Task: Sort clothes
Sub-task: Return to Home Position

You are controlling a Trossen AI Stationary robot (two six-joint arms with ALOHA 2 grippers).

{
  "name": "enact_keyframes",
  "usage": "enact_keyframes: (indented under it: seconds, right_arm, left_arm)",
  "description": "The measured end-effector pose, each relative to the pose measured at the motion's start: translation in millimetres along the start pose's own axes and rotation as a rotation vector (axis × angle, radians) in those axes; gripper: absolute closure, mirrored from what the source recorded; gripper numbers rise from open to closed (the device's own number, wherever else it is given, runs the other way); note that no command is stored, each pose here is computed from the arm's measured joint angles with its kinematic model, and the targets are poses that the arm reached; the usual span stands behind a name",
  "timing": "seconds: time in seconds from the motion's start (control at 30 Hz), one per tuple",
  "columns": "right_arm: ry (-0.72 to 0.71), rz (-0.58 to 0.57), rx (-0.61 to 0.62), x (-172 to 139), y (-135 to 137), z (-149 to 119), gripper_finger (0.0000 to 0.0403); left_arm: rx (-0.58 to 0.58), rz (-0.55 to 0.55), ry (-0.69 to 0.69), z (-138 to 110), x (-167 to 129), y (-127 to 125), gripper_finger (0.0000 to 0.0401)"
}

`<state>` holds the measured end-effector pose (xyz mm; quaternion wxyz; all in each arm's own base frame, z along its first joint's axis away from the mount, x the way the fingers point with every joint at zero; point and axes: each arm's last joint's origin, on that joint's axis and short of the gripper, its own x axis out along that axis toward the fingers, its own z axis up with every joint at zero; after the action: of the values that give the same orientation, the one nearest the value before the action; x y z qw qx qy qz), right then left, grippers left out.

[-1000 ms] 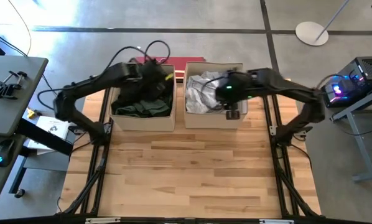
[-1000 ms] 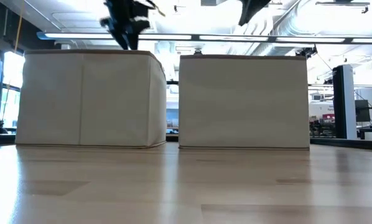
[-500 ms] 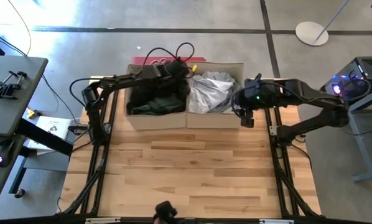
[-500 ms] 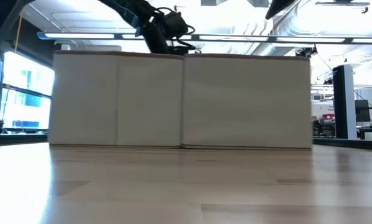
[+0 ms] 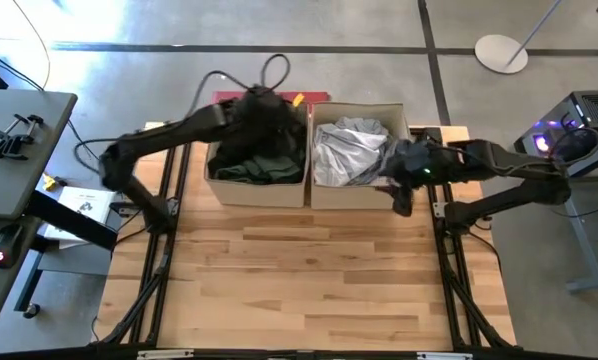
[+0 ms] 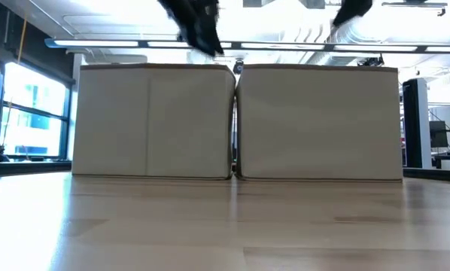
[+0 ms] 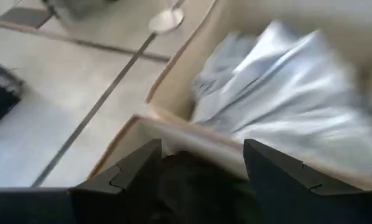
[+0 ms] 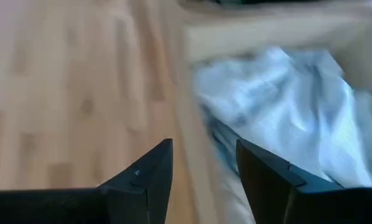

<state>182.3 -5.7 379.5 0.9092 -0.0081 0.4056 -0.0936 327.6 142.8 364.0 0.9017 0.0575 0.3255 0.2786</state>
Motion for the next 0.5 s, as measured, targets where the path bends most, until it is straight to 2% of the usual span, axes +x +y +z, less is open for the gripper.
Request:
enact_keyframes:
  seconds: [0.07, 0.13, 0.2, 0.27, 0.4, 0.5]
  right_arm:
    - [-0.057, 0.056, 0.000, -6.5, 9.3, -1.7, 0.0238]
    - [-0.099, 0.123, -0.008, -10.6, 19.7, -7.4, 0.0238]
    - [-0.142, 0.201, -0.010, -12.7, 31.5, -16.1, 0.0238]
    - [-0.185, 0.283, -0.011, -14.9, 43.0, -29.0, 0.0238]
    - [-0.277, 0.408, 0.017, -14.5, 61.2, -61.0, 0.0238]
    - [-0.367, 0.466, 0.046, -11.8, 70.0, -84.7, 0.0238]
  left_arm:
    - [-0.072, -0.055, -0.052, 6.1, -29.3, -5.4, 0.0181]
    - [-0.129, -0.171, -0.108, 10.3, -61.8, -11.9, 0.0181]
    - [-0.134, -0.300, -0.175, 12.8, -99.4, -21.1, 0.0181]
    - [-0.124, -0.385, -0.220, 10.8, -136.0, -31.3, 0.0181]
    - [-0.094, -0.426, -0.271, -3.0, -195.9, -53.9, 0.0181]
    - [-0.081, -0.463, -0.342, -28.3, -223.5, -77.1, 0.0181]
